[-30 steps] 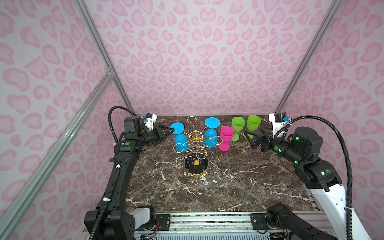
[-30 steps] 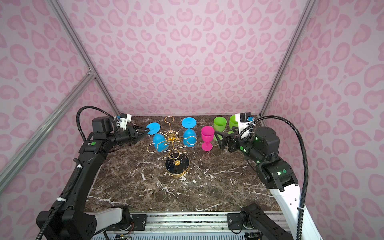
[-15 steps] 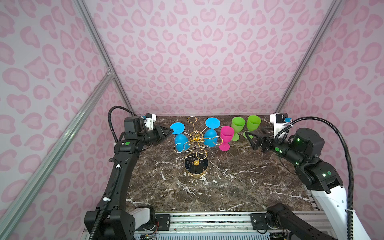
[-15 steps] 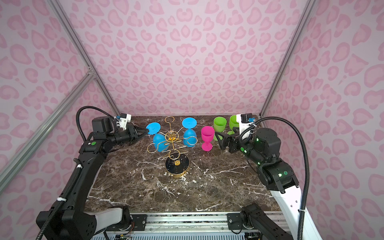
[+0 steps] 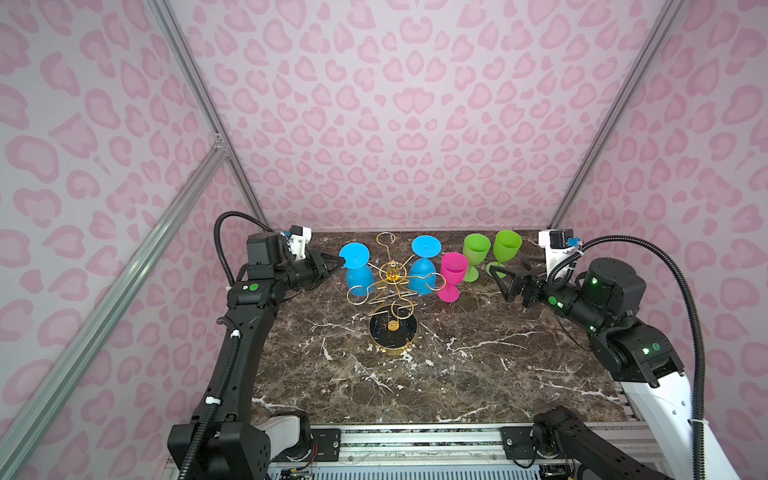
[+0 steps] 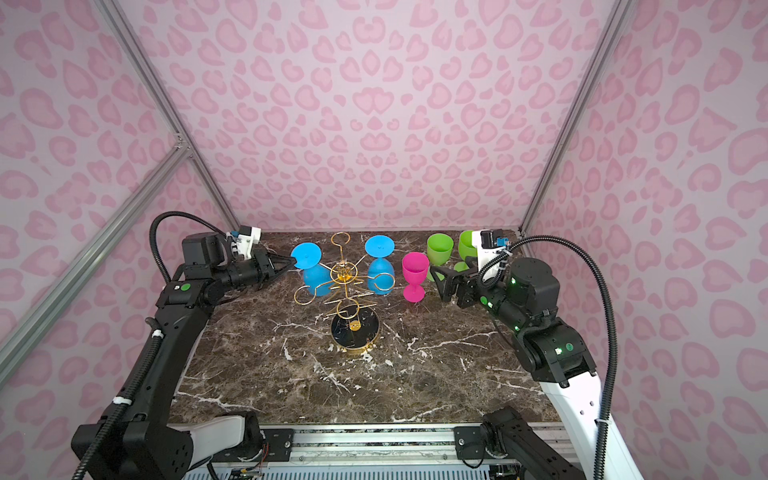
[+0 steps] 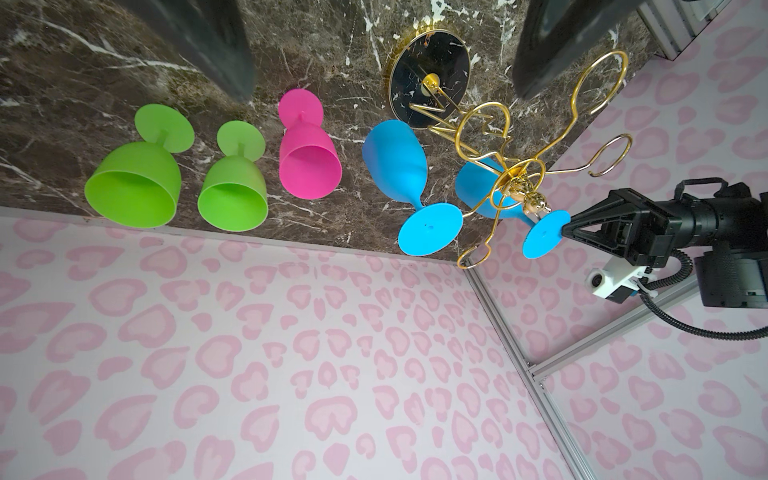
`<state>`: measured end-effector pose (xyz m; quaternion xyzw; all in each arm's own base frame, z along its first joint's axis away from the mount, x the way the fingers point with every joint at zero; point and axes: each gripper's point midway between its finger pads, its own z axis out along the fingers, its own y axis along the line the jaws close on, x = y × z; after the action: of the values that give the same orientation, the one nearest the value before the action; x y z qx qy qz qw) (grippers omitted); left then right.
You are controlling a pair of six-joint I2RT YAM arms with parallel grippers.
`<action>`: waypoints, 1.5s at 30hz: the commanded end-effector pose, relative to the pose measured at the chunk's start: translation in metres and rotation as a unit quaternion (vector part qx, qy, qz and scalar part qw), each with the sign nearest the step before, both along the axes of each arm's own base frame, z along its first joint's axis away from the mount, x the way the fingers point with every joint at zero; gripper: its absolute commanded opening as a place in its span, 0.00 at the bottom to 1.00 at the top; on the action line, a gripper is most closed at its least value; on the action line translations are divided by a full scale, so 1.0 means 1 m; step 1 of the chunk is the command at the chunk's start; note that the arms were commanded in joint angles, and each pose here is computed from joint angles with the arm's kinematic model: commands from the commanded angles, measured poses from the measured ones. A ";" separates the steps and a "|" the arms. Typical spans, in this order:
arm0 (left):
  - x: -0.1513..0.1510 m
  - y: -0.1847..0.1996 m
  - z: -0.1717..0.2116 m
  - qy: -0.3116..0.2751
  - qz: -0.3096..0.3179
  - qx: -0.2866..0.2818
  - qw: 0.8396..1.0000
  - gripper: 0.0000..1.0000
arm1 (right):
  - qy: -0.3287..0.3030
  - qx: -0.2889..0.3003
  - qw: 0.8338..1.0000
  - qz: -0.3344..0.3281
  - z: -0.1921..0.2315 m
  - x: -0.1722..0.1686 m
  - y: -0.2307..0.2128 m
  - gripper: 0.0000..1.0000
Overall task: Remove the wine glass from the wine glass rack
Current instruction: 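Close the left gripper on the base of the nearer blue glass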
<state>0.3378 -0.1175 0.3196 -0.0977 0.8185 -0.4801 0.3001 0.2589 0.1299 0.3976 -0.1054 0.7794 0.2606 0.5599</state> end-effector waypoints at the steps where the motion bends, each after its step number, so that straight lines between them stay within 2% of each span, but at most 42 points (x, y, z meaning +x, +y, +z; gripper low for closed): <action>1: -0.001 0.000 0.009 -0.013 -0.004 -0.002 1.000 0.11 | -0.014 0.001 1.000 -0.003 0.004 0.003 0.000 0.98; 10: -0.002 -0.003 0.011 -0.007 -0.012 -0.020 1.000 0.04 | -0.013 0.002 1.000 -0.003 0.003 0.003 0.000 0.98; 25: -0.004 -0.004 0.022 0.001 -0.018 -0.053 0.998 0.04 | -0.011 0.003 1.000 -0.003 0.000 0.004 0.000 0.98; 31: -0.004 -0.009 0.028 0.000 -0.033 -0.083 0.996 0.04 | -0.012 0.004 1.000 -0.004 0.001 0.004 0.000 0.98; 45: -0.010 -0.013 0.036 0.002 -0.054 -0.098 0.994 0.04 | -0.013 0.007 1.000 -0.002 0.003 0.004 0.001 0.98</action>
<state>0.3297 -0.1272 0.3429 -0.1088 0.7814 -0.5613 0.2502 0.2601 0.1300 0.3912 -0.1037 0.7826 0.2598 0.5562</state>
